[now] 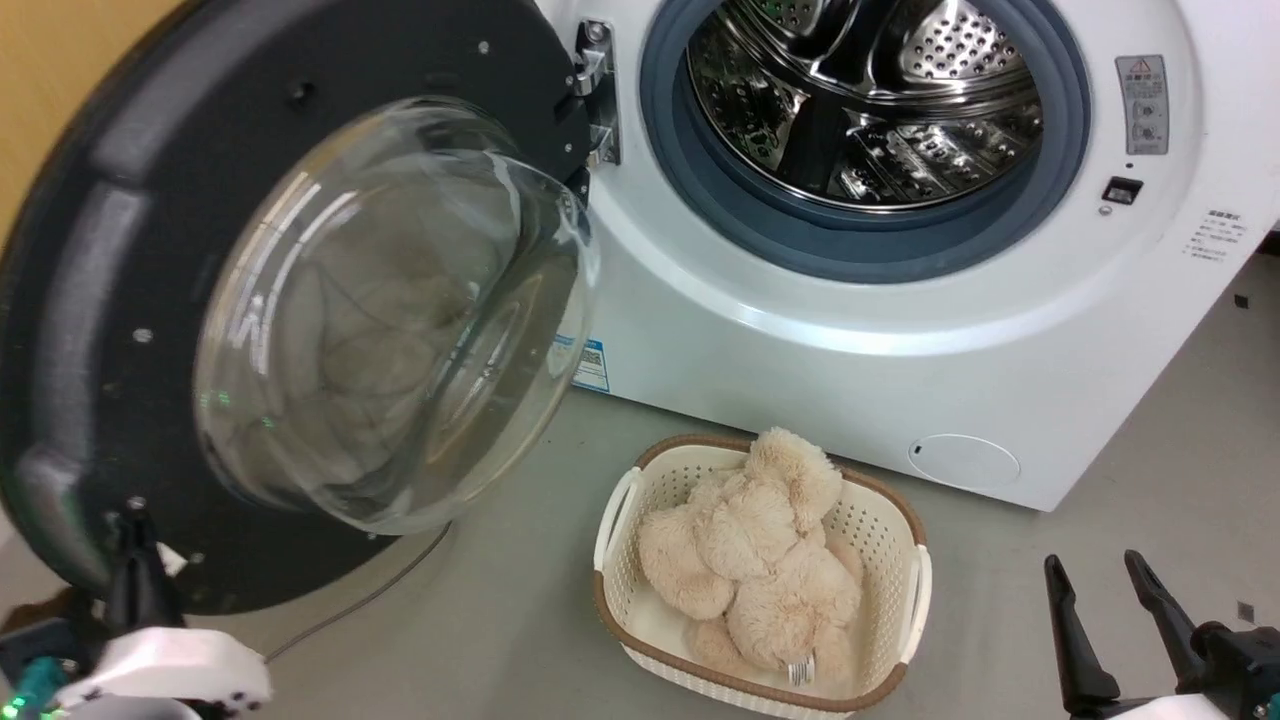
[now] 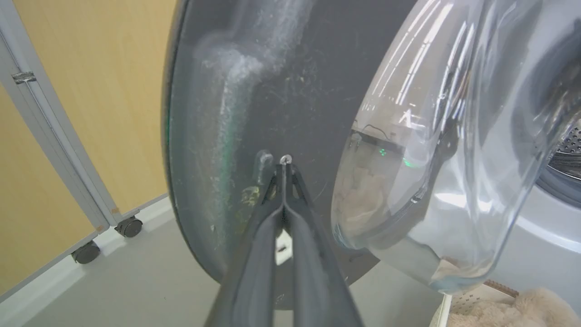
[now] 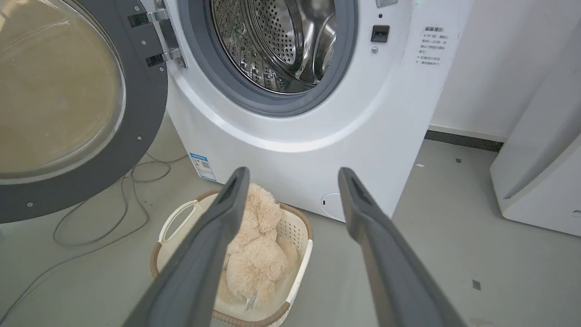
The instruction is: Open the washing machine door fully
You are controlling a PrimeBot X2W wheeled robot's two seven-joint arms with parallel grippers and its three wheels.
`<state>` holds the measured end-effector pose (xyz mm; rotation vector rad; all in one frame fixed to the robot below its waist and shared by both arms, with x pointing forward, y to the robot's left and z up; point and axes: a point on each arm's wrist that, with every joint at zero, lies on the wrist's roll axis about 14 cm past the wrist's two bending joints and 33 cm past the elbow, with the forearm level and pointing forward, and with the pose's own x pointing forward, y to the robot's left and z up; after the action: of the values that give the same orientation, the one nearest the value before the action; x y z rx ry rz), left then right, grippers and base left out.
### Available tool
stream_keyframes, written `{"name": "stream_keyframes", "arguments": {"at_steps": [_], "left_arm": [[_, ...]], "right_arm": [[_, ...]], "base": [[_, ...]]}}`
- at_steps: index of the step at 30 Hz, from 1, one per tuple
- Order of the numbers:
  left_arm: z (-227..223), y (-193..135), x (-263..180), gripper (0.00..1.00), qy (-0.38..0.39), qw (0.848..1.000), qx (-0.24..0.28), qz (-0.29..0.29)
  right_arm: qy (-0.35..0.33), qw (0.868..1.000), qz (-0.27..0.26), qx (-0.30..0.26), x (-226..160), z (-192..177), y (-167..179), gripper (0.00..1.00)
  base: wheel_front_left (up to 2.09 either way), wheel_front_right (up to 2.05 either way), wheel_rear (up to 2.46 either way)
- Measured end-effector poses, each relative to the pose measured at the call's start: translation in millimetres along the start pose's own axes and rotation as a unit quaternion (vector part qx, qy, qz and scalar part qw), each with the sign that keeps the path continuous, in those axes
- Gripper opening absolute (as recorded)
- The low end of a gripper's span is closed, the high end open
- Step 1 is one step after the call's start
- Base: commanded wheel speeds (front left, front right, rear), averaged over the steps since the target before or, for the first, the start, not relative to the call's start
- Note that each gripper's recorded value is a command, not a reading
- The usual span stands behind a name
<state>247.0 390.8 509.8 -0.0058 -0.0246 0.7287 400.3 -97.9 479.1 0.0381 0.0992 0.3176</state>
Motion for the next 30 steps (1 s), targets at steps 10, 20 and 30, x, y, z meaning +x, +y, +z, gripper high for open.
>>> {"name": "stream_keyframes", "arguments": {"at_steps": [10, 20, 30], "left_arm": [[0, 26, 19, 0.00, -0.005, 0.999, -0.002, 0.033], [-21, 2, -17, 0.00, 0.017, 1.000, -0.016, -0.002], [-33, -69, -54, 1.00, 0.039, 0.993, -0.028, -0.105]], "right_arm": [[0.000, 1.000, -0.011, 0.000, -9, 1, -6, 1.00], [-0.013, 1.000, -0.018, -0.002, -22, 10, -7, 1.00], [-0.030, 0.999, -0.029, -0.007, -35, 21, -11, 1.00]], "base": [[0.00, 0.00, 0.00], [0.00, 0.00, 0.00], [0.00, 0.00, 0.00]]}}
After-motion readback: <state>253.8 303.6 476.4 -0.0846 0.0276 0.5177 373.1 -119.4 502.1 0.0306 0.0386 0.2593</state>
